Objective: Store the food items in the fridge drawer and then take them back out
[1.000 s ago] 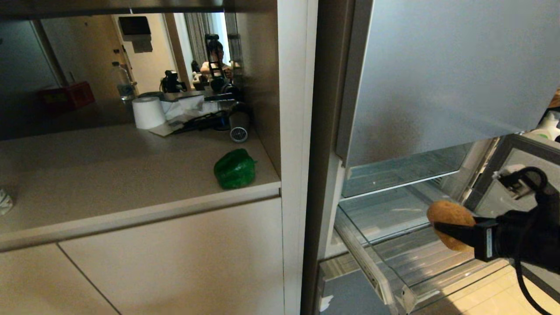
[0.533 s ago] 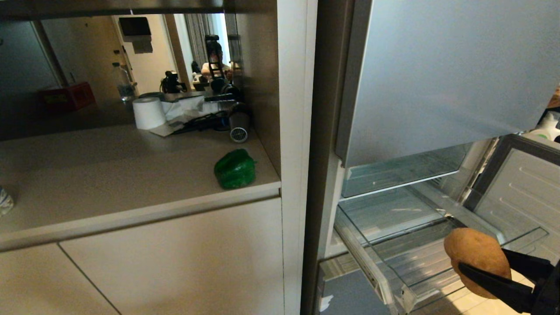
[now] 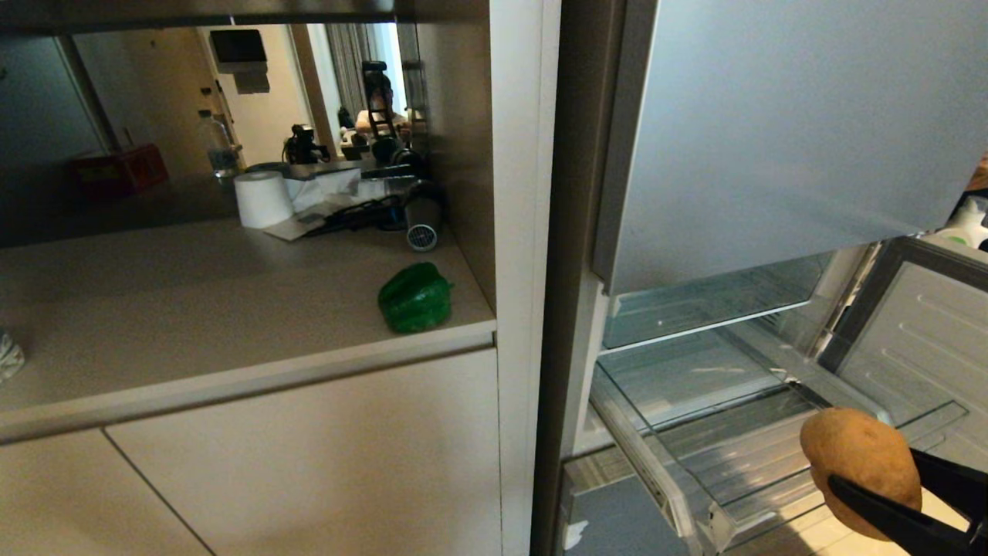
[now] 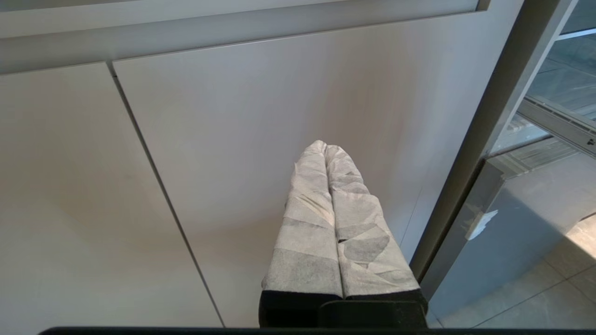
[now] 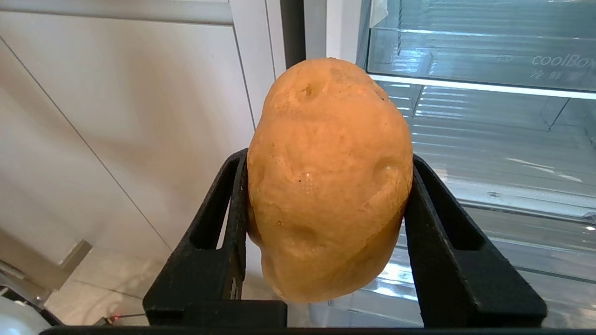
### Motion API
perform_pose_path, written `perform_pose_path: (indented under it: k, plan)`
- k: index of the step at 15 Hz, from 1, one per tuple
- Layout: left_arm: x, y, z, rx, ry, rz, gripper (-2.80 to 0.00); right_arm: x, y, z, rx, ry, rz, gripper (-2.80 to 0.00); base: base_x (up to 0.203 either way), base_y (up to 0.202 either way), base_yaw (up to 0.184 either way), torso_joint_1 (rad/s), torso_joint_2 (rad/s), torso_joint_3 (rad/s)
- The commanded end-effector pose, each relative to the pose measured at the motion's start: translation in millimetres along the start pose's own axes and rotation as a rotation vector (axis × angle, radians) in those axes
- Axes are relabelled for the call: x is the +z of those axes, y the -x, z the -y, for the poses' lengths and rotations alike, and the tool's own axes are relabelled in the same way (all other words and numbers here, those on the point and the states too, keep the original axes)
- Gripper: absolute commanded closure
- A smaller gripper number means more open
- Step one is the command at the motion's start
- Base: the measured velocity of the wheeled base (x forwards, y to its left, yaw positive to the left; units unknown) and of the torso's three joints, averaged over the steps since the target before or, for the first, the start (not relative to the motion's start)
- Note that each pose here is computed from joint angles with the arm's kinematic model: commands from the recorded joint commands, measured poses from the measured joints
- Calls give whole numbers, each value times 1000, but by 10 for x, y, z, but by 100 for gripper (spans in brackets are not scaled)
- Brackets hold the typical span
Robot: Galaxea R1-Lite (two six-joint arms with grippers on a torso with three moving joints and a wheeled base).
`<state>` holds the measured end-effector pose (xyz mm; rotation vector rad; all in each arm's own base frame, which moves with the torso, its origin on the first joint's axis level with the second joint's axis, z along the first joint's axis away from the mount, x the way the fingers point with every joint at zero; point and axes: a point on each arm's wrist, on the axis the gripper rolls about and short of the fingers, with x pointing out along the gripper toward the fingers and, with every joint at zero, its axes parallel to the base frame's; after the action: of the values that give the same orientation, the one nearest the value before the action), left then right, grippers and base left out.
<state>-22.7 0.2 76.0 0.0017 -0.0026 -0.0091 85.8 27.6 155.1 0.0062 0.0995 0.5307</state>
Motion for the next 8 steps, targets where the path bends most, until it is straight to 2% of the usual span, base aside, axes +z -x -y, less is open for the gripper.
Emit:
perform_pose_path:
  k: [1,3,8]
  plan:
    - [1,-1,0,0,0,-1,0,-8,-3,-2,6,3,-2,0,0,0,0,0,0,0]
    - [1,-1,0,0,0,-1,0,-21,7,-19,40,7,-3,0,-2,0,52,1,-1,-1]
    - [1,-1,0,0,0,-1,0,-112,14,-68,153,3,-35,0,0,-8,175,5,3,3]
